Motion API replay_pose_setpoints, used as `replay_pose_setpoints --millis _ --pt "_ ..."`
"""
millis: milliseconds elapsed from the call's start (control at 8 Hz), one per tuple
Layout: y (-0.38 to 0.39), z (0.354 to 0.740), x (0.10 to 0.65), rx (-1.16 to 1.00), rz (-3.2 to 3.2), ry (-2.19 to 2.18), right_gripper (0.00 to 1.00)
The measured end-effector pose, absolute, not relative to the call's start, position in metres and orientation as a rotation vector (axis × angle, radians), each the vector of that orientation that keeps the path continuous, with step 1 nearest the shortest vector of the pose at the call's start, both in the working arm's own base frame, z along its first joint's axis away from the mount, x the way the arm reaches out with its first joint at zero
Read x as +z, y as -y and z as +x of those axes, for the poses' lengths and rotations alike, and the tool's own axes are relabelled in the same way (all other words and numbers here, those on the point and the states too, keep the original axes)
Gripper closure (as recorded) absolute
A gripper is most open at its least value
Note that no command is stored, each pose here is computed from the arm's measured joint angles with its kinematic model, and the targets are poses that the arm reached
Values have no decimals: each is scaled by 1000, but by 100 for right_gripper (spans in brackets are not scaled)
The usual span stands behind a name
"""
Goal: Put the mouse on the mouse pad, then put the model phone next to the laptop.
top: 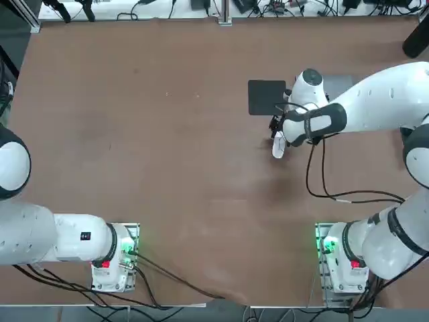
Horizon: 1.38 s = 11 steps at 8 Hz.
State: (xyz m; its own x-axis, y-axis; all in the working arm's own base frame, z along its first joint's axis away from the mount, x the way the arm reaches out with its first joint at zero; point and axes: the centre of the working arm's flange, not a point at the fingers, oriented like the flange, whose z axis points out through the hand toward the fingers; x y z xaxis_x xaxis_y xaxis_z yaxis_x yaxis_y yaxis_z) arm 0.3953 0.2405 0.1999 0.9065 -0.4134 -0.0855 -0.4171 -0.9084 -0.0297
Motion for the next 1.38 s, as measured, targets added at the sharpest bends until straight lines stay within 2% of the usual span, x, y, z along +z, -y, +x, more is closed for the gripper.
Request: replay_pose_setpoints --millis 750,1125,1250,1375 --pt "-242 389 185 155 -3044 -651 1" --pt "-241 388 180 166 -3051 -652 5" --pt "-241 388 181 164 -3049 -652 18" --pt "-242 388 182 161 -3048 -651 20"
